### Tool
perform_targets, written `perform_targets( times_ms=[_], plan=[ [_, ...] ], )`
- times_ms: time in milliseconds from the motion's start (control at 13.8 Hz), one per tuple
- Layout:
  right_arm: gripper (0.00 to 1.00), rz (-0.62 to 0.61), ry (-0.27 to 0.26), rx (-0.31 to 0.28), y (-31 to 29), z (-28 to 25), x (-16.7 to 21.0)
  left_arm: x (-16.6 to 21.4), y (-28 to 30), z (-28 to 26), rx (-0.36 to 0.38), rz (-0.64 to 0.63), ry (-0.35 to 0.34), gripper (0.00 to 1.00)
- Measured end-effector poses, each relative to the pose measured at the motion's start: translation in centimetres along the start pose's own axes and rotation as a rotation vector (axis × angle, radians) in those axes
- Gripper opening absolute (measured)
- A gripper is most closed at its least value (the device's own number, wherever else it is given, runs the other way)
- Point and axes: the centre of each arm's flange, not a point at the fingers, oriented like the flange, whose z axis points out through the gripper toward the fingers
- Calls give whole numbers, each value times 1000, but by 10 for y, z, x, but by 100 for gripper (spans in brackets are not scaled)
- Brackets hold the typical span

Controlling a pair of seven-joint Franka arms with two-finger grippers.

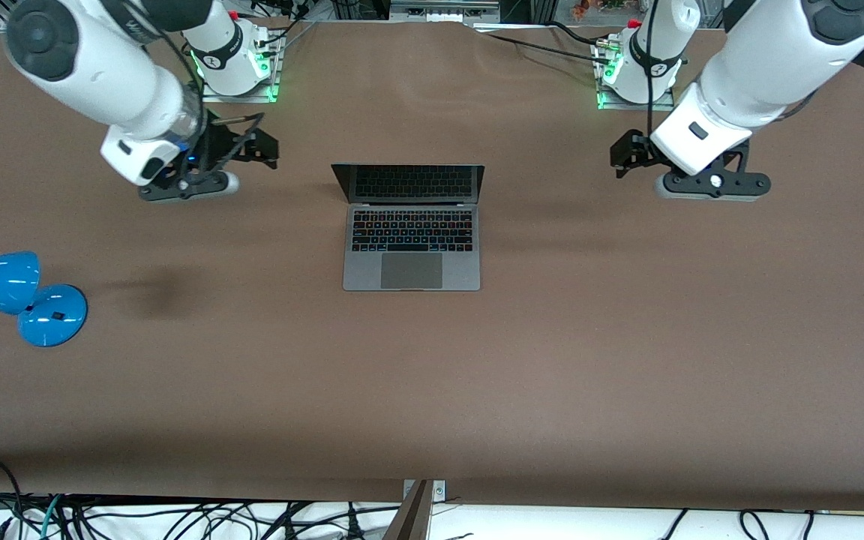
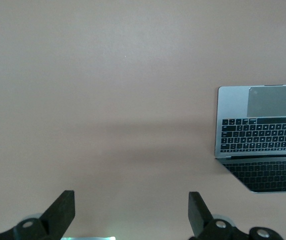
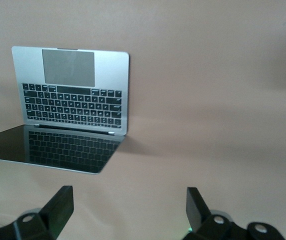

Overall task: Close laptop with both arms from behind
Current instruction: 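Move both grippers toward the laptop screen's back edge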

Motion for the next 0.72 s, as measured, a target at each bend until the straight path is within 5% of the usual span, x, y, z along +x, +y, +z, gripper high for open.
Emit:
perform_targets(
  times_ms=[362,724],
  plan=[
    [81,78,-63,-40,-69,40,-21,-22,48,21,-26,-40,-64,100],
    [27,100,-167,-70,-102,86,-30,-38,104,68,6,-61,-156,96]
  ],
)
